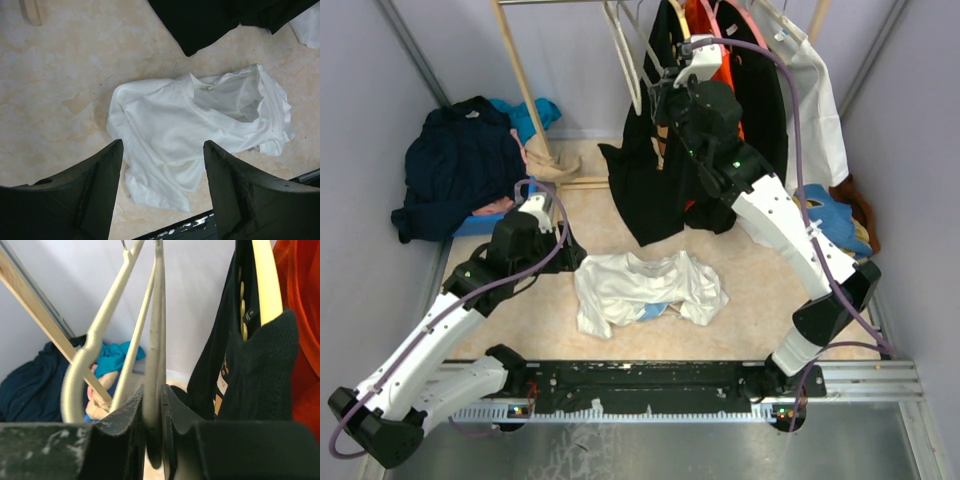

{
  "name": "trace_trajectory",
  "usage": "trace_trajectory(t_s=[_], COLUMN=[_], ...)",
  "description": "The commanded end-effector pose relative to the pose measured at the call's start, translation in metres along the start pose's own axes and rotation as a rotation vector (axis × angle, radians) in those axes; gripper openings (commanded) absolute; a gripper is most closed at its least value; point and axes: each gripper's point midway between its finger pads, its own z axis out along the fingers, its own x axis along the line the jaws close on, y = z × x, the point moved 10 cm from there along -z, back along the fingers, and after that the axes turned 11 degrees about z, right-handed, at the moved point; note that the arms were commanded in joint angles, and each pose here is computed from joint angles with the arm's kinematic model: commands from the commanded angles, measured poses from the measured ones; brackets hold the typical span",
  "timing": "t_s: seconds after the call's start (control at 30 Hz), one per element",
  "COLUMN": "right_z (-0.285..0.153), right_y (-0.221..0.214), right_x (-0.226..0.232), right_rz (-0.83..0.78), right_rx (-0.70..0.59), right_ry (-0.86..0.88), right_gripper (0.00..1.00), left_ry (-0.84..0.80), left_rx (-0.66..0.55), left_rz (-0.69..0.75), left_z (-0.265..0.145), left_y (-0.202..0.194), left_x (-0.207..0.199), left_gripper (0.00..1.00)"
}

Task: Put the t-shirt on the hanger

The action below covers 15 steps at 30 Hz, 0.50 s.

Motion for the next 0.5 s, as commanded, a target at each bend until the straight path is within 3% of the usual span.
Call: trace_trajectory(t_s=[0.0, 0.2, 0.47], right_z=[-0.009, -0.019, -0.030], right_y=[0.045, 0.061, 0.079], right_x=[0.008, 0.009, 0.012], right_rz=[0.009, -0.032, -0.031], right_rx=[-0.138, -0.185, -0.254], right_ry=[0.030, 0.047, 0.060], right_gripper=[0.14, 0.01, 0.00], left_ry=[-0.004, 0.000, -0.001], left_rx=[-0.038, -0.045, -0.039], left_rz=[-0.001, 0.006, 0.007], left_z=[-0.006, -0.008, -0.007], left_y=[0.008, 0.013, 0.013], left_x=[-0.001, -0.001, -0.001], left_gripper=[0.71, 0.72, 0.72])
